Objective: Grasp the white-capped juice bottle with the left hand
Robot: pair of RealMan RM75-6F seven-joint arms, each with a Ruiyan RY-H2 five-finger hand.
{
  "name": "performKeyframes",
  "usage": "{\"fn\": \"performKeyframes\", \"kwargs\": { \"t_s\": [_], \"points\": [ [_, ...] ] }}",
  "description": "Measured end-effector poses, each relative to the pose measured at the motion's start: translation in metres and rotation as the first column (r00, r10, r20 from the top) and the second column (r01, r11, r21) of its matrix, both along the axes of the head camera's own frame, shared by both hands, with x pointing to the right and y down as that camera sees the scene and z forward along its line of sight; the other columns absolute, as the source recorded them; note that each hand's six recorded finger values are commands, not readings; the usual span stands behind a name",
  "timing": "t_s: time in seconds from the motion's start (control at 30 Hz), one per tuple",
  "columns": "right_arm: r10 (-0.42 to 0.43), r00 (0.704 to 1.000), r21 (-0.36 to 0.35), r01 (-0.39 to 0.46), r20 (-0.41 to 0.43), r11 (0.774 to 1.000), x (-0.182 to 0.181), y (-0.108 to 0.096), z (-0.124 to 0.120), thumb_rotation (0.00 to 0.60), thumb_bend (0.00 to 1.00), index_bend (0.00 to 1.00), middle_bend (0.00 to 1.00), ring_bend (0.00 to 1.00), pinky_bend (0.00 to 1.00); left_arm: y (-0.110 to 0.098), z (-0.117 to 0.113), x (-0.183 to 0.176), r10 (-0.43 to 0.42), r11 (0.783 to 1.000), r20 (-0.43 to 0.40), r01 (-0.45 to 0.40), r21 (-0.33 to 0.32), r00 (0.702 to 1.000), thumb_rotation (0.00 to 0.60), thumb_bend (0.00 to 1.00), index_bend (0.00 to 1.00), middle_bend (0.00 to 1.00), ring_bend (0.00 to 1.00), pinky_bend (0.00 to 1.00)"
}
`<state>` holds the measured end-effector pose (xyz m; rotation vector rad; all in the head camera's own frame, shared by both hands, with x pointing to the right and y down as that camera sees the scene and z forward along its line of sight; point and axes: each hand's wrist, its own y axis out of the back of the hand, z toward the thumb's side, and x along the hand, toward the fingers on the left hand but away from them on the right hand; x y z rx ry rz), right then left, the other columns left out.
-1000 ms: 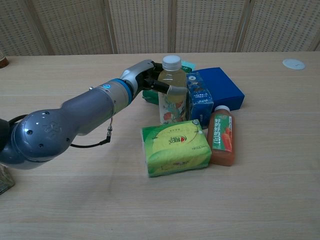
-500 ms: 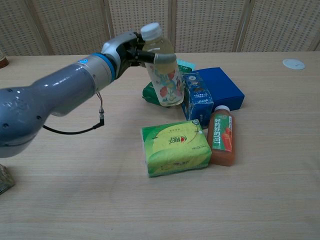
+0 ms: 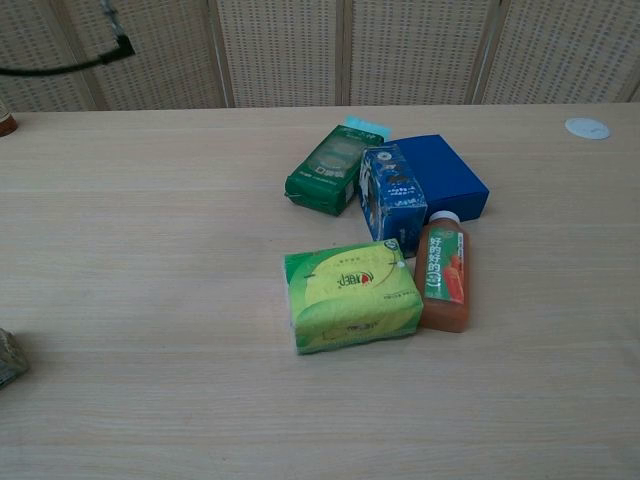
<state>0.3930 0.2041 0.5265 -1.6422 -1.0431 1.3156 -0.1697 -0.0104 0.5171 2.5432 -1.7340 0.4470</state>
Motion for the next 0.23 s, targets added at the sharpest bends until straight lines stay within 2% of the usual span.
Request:
{"fn": "performKeyframes", "kwargs": {
  "t_s": [0.1, 0.23],
  "points": [
    [0.002, 1.000, 0.001, -0.002, 0.001, 1.000, 0.0001, 0.0005, -0.0002, 0.232, 0.17, 0.04, 0.05, 0.00, 0.00, -0.0055, -0.0149, -0.0105, -0.029, 1.000, 0.009, 0.029, 0.011, 1.000, 0.600, 0.47, 0.66, 0.67, 0.62, 0.75],
    [-0.002, 1.000, 0.001, 0.002, -0.001, 1.000, -0.0007, -0.0001, -0.0012, 0.232, 0.17, 0.04, 0.05, 0.00, 0.00, -0.0057, -0.0168, -0.0120, -0.031, 1.000, 0.011, 0.031, -0.002, 0.999, 0.600, 0.47, 0.66, 0.67, 0.62, 0.75]
  ]
}}
